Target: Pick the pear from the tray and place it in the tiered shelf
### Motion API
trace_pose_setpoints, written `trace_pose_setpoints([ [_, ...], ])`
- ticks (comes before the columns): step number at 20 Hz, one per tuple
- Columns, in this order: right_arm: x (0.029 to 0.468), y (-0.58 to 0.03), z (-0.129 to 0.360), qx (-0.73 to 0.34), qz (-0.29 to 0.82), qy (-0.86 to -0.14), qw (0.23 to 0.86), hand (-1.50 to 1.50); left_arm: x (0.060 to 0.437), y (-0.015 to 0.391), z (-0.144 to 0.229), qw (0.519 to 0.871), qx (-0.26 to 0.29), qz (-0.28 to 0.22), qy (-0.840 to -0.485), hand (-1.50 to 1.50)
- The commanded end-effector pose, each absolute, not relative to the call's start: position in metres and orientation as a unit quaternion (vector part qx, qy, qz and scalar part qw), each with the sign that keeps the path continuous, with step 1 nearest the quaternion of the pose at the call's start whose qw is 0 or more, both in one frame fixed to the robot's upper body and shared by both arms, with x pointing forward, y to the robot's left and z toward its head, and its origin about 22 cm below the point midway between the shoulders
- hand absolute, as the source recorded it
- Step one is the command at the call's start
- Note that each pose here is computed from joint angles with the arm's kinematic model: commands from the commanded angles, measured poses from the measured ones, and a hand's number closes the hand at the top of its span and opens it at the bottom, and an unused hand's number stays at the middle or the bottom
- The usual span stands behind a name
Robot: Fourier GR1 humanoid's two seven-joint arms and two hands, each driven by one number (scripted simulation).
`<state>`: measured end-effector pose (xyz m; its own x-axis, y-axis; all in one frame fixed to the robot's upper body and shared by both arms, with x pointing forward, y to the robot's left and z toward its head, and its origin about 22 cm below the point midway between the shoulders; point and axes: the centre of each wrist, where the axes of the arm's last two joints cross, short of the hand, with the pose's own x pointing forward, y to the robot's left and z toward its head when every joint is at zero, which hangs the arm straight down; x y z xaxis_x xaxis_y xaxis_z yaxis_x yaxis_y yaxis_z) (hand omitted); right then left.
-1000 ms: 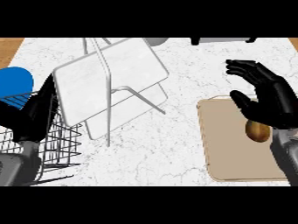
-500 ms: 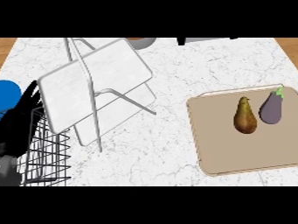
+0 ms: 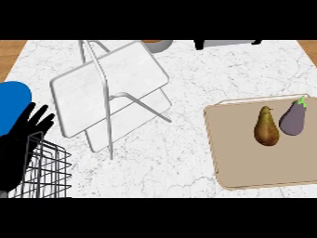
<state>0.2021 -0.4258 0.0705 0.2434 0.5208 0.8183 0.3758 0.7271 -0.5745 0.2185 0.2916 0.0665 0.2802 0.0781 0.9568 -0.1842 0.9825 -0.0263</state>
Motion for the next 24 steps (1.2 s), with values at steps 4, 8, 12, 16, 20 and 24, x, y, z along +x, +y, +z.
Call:
trace_pose_setpoints([
  [4, 0.205, -0.407, 0.103, -0.363, 0.12, -0.566, 0.731, -1.5, 0.2, 0.29, 0.027, 0.847, 0.053, 0.036, -0.528, 0.0],
  [8, 0.211, -0.387, 0.12, -0.383, 0.108, -0.526, 0.752, -1.5, 0.195, 0.294, 0.04, 0.847, 0.058, 0.029, -0.528, 0.0],
  [12, 0.224, -0.379, 0.137, -0.419, 0.097, -0.494, 0.756, -1.5, 0.196, 0.284, 0.037, 0.843, 0.049, 0.028, -0.534, 0.0],
  [16, 0.228, -0.365, 0.136, -0.449, 0.102, -0.449, 0.765, -1.5, 0.194, 0.288, 0.042, 0.844, 0.052, 0.021, -0.534, 0.0],
  [20, 0.241, -0.354, 0.133, -0.451, 0.091, -0.402, 0.792, -1.5, 0.185, 0.285, 0.042, 0.846, 0.042, 0.02, -0.531, 0.0],
  [24, 0.25, -0.337, 0.129, -0.452, 0.128, -0.375, 0.799, -1.5, 0.185, 0.282, 0.04, 0.843, 0.034, 0.02, -0.536, 0.0],
])
